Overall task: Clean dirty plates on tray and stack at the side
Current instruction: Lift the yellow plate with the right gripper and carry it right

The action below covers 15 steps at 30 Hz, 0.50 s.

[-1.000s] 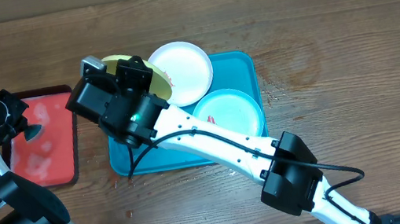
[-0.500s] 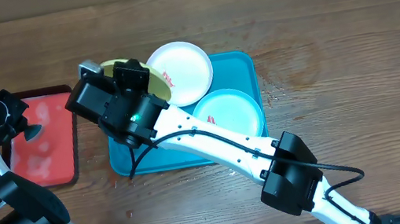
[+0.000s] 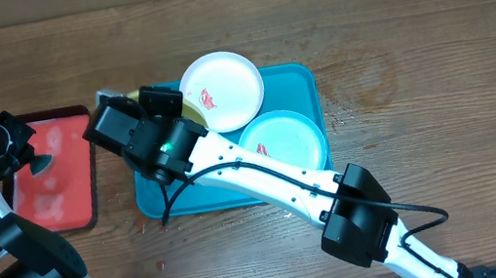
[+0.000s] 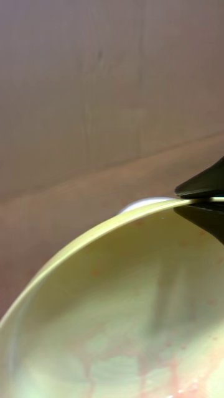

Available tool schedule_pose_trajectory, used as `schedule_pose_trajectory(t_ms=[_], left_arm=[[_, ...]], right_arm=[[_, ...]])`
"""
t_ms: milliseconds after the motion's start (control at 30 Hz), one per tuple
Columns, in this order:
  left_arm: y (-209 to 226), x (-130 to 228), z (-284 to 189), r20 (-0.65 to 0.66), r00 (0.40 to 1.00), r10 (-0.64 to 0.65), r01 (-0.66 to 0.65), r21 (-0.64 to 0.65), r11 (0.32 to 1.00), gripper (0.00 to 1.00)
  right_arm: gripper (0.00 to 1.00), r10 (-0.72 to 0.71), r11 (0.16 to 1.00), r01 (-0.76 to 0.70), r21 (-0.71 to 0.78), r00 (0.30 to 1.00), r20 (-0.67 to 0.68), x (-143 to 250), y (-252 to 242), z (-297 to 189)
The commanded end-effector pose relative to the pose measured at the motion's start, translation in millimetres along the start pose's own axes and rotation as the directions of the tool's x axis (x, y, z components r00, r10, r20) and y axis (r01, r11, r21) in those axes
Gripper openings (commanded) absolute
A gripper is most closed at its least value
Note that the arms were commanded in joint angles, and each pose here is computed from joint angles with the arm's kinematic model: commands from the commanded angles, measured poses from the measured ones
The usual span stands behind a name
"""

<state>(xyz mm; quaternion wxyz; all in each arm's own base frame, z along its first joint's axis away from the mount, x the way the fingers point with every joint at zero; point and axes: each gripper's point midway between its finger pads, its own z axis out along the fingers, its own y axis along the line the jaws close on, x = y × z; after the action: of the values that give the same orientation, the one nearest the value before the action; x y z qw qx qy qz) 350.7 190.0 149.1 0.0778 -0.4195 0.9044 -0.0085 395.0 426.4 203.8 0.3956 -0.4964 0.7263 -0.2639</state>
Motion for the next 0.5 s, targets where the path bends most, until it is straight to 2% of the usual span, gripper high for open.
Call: schedule_pose_trajectory(t_ms=[0,100,167,233,300,333,400,467], left_arm=[[-2.7,-1.8,1.4,-0.005,1.0,0.02,-0.02,0.016,1.0,0.05],[-3.1,-1.8,1.4,-0.005,1.0,0.021,-0.021,0.016,1.0,0.04],[-3.0,-1.7,1.5,-0.005,1.0,0.021,-0.021,0.016,1.0,0.04],[-3.0,-1.7,1.5,-0.005,1.0,0.021,-0.021,0.016,1.0,0.04],[-3.1,-1.5,1.5,-0.006,1.0,0.021,-0.021,0.016,1.0,0.04],[-3.2,-1.5,1.5,-0.006,1.0,0.021,-0.021,0.017,1.0,0.04],[-3.2,-1.6,1.5,-0.006,1.0,0.021,-0.021,0.017,1.0,0.04],[-3.2,-1.6,1.5,-0.006,1.0,0.021,-0.021,0.017,1.0,0.04]], right_arm=[[0.04,0.082,0.992,-0.082,0.1,0.997,0.014,-6.1,-27.3,-10.0],[0.04,0.028,0.989,-0.024,0.146,0.999,-0.026,0.8,-33.5,-11.9],[0.04,0.08,0.98,-0.073,0.187,0.996,-0.029,2.8,-42.5,-11.2],[0.04,0.149,0.976,-0.145,0.162,0.989,-0.013,3.9,-43.7,-4.3],[0.04,0.154,0.988,-0.154,0.008,0.988,-0.004,5.6,-23.2,6.2],[0.04,0.153,0.981,-0.152,-0.12,0.988,0.0,7.1,-5.9,10.6],[0.04,0.2,0.936,-0.195,-0.294,0.98,-0.014,12.9,12.0,15.2],[0.04,0.3,0.872,-0.301,-0.387,0.952,-0.064,22.0,12.2,20.4]])
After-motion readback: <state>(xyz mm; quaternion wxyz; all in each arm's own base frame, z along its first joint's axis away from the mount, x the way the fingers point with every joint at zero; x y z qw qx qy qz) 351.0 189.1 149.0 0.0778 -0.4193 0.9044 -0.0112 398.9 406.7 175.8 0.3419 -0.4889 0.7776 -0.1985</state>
